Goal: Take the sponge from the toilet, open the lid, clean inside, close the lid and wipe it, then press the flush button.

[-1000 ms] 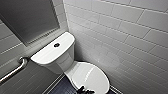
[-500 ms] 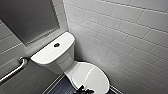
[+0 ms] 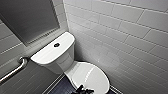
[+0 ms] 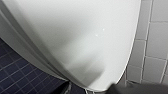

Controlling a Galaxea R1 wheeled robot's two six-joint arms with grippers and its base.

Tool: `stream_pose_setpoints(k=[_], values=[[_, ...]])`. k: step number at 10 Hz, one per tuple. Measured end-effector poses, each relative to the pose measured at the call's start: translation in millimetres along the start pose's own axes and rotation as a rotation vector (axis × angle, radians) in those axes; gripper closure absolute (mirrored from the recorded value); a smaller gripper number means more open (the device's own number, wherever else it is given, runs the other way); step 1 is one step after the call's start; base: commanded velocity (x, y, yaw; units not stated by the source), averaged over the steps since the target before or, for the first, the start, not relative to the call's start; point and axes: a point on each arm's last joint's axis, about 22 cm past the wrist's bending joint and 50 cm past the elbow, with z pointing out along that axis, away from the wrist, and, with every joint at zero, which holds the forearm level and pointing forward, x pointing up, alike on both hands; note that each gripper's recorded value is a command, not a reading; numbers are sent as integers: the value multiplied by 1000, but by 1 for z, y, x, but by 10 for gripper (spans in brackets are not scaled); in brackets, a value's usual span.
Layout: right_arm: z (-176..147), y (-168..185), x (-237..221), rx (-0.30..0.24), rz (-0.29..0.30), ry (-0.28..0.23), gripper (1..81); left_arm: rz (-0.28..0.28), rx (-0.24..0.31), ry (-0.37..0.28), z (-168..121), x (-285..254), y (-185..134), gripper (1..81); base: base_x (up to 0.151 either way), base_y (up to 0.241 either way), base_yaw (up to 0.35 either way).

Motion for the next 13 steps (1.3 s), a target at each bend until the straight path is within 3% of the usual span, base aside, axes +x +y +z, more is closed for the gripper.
stream_pose_setpoints(k=[7,13], values=[[1,-1,6,4,-1,4,811,-8,13,-20,22,-11,6,10,0,0,0],[3,-5,4,11,2,2,811,-19,11,-7,10,0,2,10,0,0,0]])
